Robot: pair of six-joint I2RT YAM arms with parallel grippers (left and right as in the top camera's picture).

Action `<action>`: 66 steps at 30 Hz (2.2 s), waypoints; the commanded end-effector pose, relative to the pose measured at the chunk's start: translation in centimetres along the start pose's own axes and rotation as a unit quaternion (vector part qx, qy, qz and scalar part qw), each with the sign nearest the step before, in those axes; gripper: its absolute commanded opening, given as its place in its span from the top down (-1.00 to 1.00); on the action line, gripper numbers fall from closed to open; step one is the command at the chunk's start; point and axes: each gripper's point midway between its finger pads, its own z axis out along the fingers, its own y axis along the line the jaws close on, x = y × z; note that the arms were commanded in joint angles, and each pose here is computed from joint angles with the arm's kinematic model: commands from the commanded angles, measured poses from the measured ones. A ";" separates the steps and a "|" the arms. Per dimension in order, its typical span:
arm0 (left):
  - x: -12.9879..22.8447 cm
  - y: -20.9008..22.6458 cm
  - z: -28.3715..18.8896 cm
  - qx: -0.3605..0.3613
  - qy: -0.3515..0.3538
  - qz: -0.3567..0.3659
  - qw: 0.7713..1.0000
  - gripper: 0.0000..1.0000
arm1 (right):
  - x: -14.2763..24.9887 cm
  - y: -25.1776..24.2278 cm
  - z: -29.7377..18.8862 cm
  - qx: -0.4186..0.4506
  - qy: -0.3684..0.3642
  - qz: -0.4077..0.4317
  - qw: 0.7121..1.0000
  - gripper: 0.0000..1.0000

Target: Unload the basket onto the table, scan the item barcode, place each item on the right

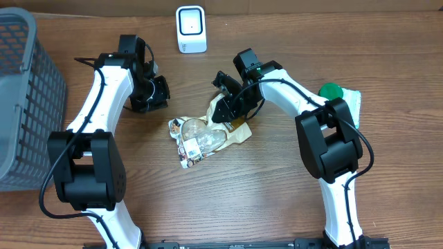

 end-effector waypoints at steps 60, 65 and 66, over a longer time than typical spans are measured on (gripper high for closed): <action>-3.9 13.9 -5.0 -0.122 -0.079 -0.111 0.983 -0.99 | -7.6 10.3 -32.4 -0.008 -0.384 0.098 0.918 0.92; -3.9 13.9 -5.0 -0.122 -0.078 -0.111 0.983 -0.99 | -10.2 8.8 -32.7 0.120 -0.442 0.096 0.884 0.92; -3.9 13.9 -5.0 -0.122 -0.079 -0.111 0.983 -0.99 | -10.8 8.4 -33.0 0.155 -0.460 0.095 0.869 0.92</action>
